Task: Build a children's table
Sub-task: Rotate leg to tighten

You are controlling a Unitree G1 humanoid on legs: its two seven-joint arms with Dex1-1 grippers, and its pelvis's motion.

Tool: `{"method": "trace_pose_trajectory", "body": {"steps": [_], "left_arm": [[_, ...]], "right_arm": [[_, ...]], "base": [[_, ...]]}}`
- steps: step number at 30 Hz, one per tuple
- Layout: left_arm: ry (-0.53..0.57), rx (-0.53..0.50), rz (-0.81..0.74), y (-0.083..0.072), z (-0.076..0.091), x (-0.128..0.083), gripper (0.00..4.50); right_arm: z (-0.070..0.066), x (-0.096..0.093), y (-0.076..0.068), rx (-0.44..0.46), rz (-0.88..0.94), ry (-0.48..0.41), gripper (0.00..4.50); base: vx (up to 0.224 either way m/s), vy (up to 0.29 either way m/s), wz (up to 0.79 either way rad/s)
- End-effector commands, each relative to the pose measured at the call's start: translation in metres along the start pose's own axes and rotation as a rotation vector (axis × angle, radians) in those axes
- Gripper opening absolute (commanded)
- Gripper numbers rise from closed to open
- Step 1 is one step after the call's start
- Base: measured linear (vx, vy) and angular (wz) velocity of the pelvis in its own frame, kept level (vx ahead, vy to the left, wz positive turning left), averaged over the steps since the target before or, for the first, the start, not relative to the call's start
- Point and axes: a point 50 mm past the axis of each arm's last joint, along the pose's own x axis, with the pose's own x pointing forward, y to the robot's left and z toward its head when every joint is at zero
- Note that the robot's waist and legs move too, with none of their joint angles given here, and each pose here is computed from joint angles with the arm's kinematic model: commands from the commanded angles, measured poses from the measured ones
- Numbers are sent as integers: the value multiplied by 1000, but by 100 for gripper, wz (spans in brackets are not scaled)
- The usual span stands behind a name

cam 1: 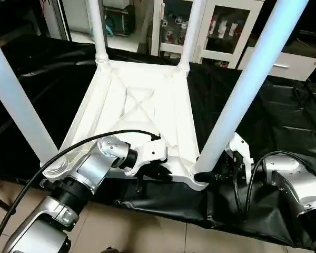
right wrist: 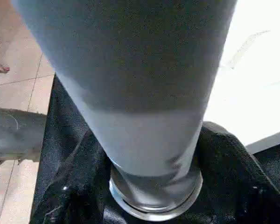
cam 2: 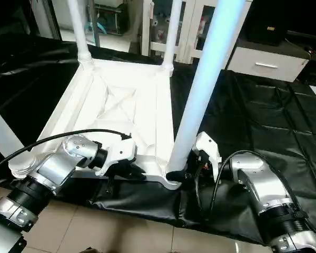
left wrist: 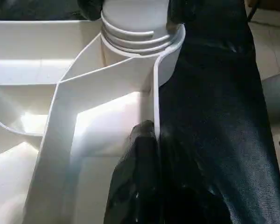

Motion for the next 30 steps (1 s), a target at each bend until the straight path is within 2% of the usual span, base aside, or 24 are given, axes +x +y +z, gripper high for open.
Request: {"method": "trace_pose_trajectory", "body": {"steps": [1, 6, 8, 9, 11, 14, 16, 17, 18, 23, 26, 30], "left_arm": [[38, -2, -46, -4, -3, 7, 0], [32, -28, 24, 2, -3, 9, 0], [23, -122, 242, 22, -1, 13, 0], [23, -122, 242, 22, -1, 13, 0], [13, -192, 364, 33, 1, 16, 0], [-1, -302, 523, 47, 6, 22, 0], [9, -324, 605, 53, 10, 27, 0], [10, -328, 637, 56, 13, 29, 0], [-5, -336, 714, 62, 22, 36, 0], [-53, -314, 817, 72, 44, 43, 0], [-53, -305, 824, 73, 46, 43, 0], [-34, -274, 825, 75, 40, 39, 0]], "right_arm": [[-11, 0, 2, 39, 18, 40, 232], [-26, 4, -9, 60, -166, 98, 226], [-37, 7, -21, 163, -389, 103, 221], [-37, 7, -21, 163, -389, 103, 221], [-39, 12, -26, 212, -506, 90, 216], [-39, 25, -34, 253, -709, 81, 211], [-39, 37, -38, 274, -811, 81, 209], [-38, 43, -38, 285, -841, 77, 208], [-32, 64, -38, 303, -894, 65, 208], [-10, 104, -35, 281, -941, 8, 206], [-6, 107, -35, 268, -944, -3, 206], [-1, 106, -36, 271, -929, -74, 206]], "base": [[0, 0, 0], [0, 0, 0], [0, 0, 0], [-59, 3, -2], [-74, 14, -6], [-56, 24, -13], [-26, 11, -6], [0, 0, 0], [0, 0, 0], [0, 0, 0], [0, 0, 0], [0, 0, 0]]}}
